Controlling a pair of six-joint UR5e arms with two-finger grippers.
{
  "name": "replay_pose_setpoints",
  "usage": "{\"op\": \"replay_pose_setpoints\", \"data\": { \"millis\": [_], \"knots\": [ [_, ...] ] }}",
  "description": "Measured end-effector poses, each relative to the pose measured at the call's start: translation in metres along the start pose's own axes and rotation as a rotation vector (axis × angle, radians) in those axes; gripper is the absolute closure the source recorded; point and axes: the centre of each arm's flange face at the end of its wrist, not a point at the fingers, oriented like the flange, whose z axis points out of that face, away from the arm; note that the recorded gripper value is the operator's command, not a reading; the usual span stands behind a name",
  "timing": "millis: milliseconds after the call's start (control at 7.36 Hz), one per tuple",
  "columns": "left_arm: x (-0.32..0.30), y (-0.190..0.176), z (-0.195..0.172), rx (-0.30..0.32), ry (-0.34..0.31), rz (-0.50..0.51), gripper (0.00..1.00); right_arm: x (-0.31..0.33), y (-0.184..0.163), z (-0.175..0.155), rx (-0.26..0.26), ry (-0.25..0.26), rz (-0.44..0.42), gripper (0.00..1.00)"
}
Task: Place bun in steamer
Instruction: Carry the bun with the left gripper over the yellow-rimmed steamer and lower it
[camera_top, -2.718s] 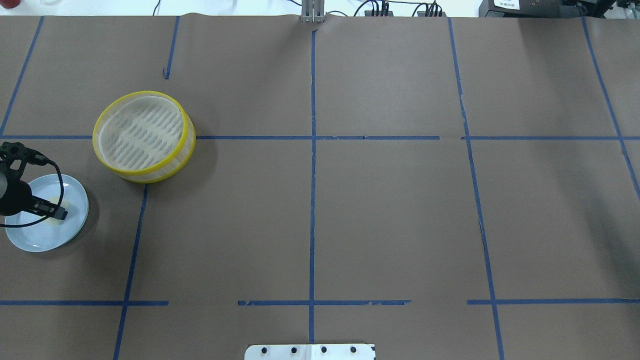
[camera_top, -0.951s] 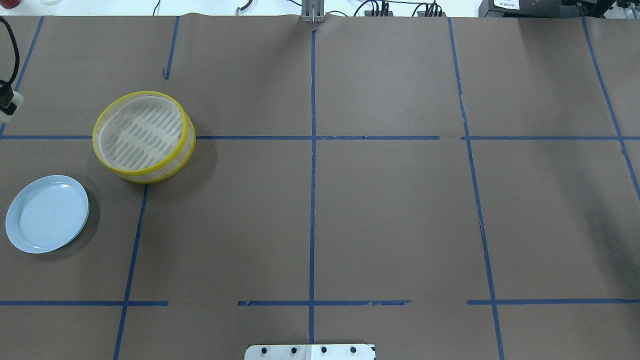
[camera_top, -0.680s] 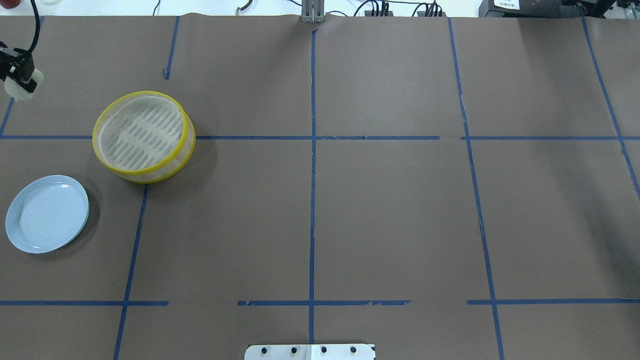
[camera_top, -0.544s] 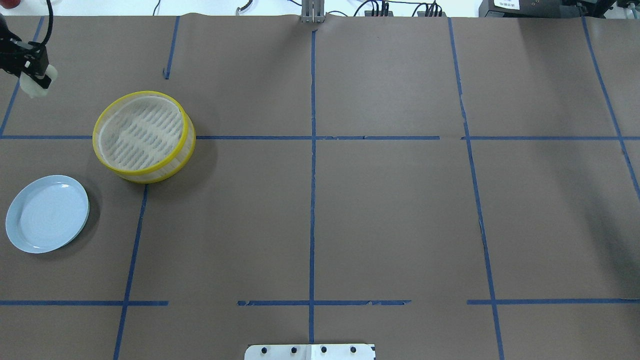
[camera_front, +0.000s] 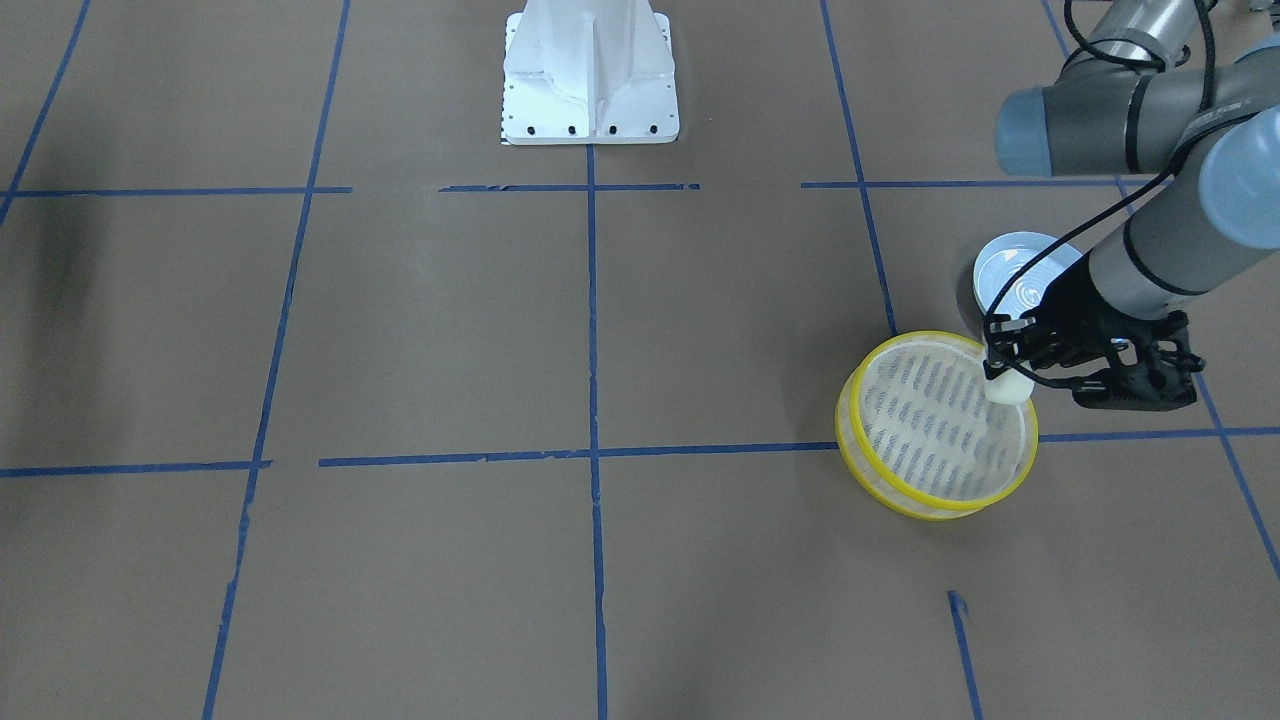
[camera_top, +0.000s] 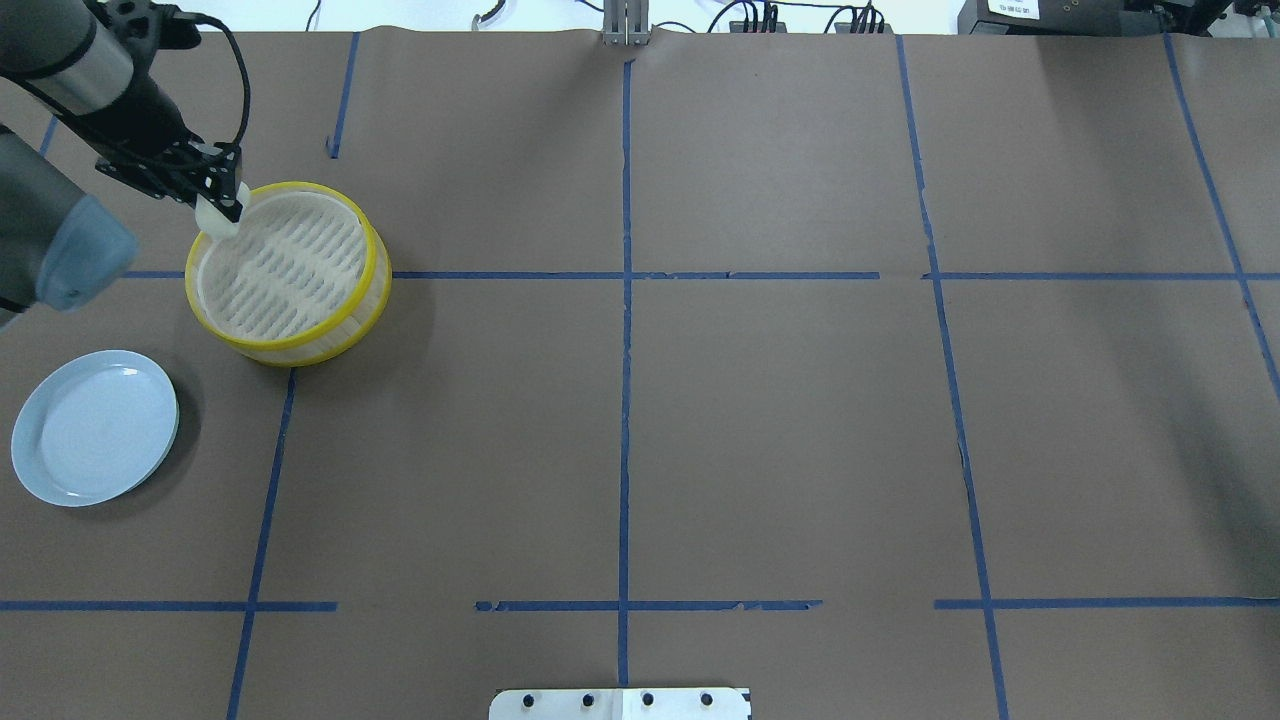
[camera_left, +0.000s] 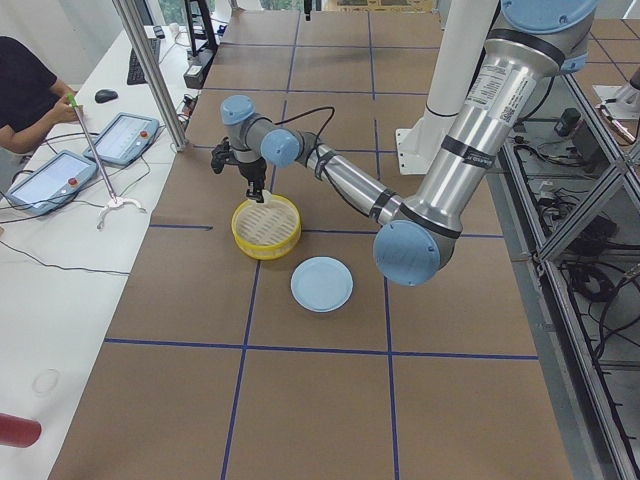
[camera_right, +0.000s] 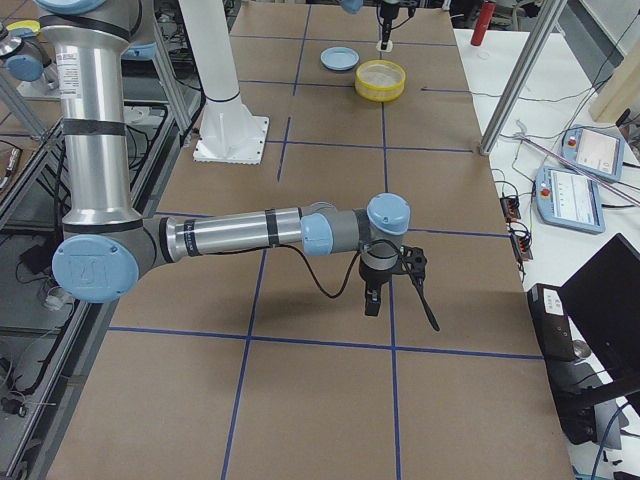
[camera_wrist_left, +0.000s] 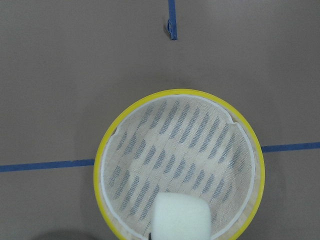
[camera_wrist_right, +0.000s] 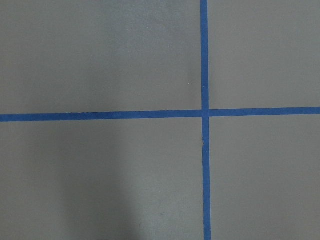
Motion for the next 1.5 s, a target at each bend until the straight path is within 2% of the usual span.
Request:
{"op": "replay_pose_setpoints", "data": {
  "millis": [408,951,1087,1359,1495],
  "knots": [
    [0.007,0.001,0.065,-0.006,0.000,0.002,0.68,0.000,0.000,0.000,0.000,0.000,0.000,0.00],
    [0.009,0.004,0.101,0.016,-0.022,0.010,0.68,0.000,0.000,0.000,0.000,0.000,0.000,0.00],
    [0.010,0.005,0.103,0.018,-0.026,0.010,0.61,0.000,0.000,0.000,0.000,0.000,0.000,0.00],
    [0.010,0.005,0.104,0.020,-0.028,0.013,0.00,-0.001,0.000,0.000,0.000,0.000,-0.001,0.00],
    [0.010,0.004,0.104,0.024,-0.031,0.014,0.00,0.000,0.000,0.000,0.000,0.000,-0.001,0.00]
  ]
}}
